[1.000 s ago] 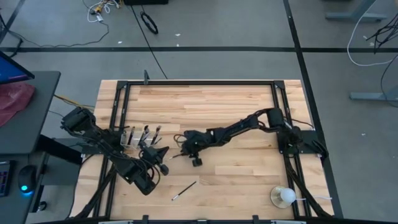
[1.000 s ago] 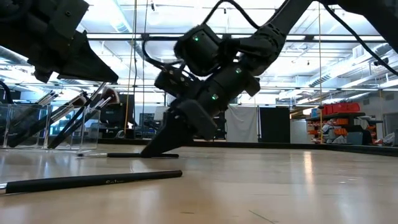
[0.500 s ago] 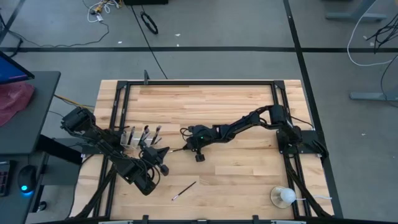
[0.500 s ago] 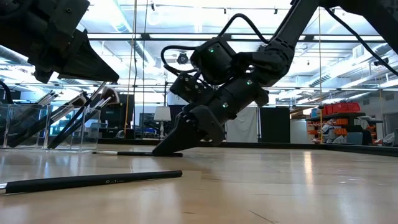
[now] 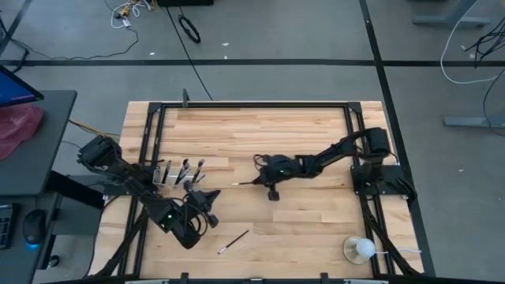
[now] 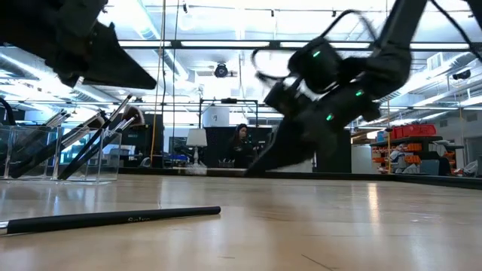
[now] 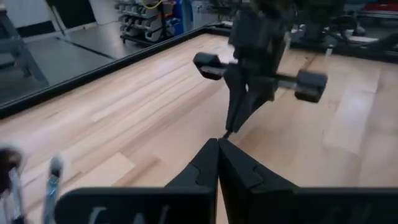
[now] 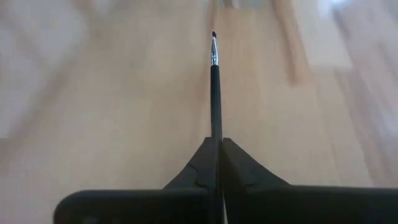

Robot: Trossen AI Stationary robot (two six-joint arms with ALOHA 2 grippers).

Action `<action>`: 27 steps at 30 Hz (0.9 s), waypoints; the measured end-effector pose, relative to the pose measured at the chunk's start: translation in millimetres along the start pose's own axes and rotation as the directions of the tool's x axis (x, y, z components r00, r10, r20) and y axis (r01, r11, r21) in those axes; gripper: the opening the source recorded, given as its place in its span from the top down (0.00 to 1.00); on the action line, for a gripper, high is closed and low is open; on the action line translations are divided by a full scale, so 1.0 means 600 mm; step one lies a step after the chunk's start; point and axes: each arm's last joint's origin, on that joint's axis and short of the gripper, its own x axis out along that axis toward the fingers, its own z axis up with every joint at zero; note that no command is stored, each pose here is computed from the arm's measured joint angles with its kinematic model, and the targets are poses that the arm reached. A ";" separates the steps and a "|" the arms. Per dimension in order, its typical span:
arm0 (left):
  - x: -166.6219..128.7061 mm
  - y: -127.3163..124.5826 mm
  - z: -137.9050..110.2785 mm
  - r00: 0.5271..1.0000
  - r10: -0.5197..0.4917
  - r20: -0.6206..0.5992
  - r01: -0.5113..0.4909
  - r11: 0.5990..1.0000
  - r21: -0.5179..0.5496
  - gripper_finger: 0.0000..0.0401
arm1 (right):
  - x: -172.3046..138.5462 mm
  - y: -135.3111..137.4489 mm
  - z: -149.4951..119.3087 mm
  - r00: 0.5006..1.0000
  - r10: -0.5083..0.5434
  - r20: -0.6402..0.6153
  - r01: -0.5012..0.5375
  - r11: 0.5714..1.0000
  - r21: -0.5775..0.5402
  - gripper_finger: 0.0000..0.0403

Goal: Put items in baskets/containers
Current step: Put the black eyeshadow brush into the transparent organizer

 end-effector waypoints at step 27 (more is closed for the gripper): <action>0.025 -0.058 0.087 0.936 -0.335 0.104 0.303 0.922 0.240 0.40 | -0.090 0.070 0.097 0.654 0.436 0.618 -0.354 0.899 -0.259 0.99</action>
